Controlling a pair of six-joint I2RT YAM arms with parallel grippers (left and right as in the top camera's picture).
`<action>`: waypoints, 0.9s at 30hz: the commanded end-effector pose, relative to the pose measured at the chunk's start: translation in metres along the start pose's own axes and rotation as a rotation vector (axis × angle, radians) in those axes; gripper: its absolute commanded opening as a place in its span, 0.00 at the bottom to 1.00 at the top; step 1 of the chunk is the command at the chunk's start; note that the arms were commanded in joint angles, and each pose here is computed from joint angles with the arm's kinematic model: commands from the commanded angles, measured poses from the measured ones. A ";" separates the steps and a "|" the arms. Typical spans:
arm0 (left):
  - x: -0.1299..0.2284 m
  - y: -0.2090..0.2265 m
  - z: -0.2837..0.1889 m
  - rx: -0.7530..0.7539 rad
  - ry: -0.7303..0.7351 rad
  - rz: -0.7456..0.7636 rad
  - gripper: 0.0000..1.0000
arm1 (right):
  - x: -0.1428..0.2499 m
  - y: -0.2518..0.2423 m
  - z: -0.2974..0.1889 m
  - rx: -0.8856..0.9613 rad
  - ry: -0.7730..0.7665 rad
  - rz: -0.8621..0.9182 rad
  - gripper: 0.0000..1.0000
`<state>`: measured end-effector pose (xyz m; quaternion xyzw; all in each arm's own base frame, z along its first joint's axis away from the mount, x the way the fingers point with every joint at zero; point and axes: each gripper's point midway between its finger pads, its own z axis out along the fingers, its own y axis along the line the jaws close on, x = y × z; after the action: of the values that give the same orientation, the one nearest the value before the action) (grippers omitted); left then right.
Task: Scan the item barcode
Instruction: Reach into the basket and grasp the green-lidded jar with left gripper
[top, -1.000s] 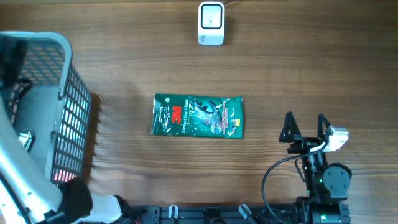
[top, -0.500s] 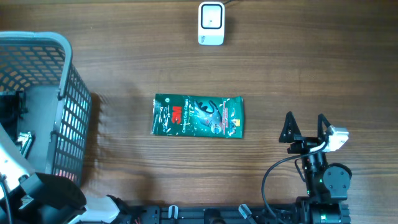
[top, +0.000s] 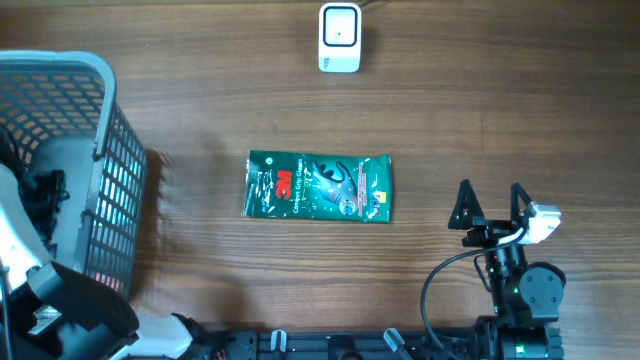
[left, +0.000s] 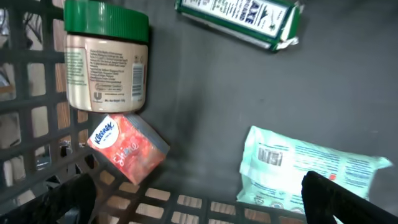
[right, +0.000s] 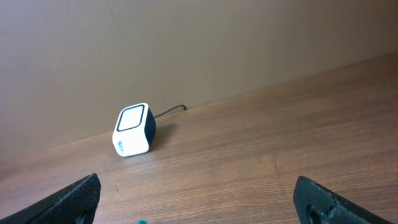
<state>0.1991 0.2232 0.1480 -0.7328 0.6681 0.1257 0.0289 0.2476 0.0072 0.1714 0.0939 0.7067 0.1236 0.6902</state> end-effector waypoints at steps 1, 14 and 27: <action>0.000 0.011 0.010 -0.048 -0.008 -0.035 1.00 | 0.000 0.003 0.000 -0.013 -0.001 -0.014 1.00; -0.031 0.080 0.036 -0.257 -0.061 -0.152 1.00 | 0.000 0.003 0.000 -0.013 -0.001 -0.014 1.00; -0.055 0.086 0.073 -0.224 -0.149 -0.262 1.00 | 0.000 0.003 0.000 -0.013 -0.001 -0.014 1.00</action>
<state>0.1079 0.2803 0.1033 -0.7987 0.5544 0.2336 0.0135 0.2476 0.0071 0.1714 0.0939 0.7067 0.1233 0.6903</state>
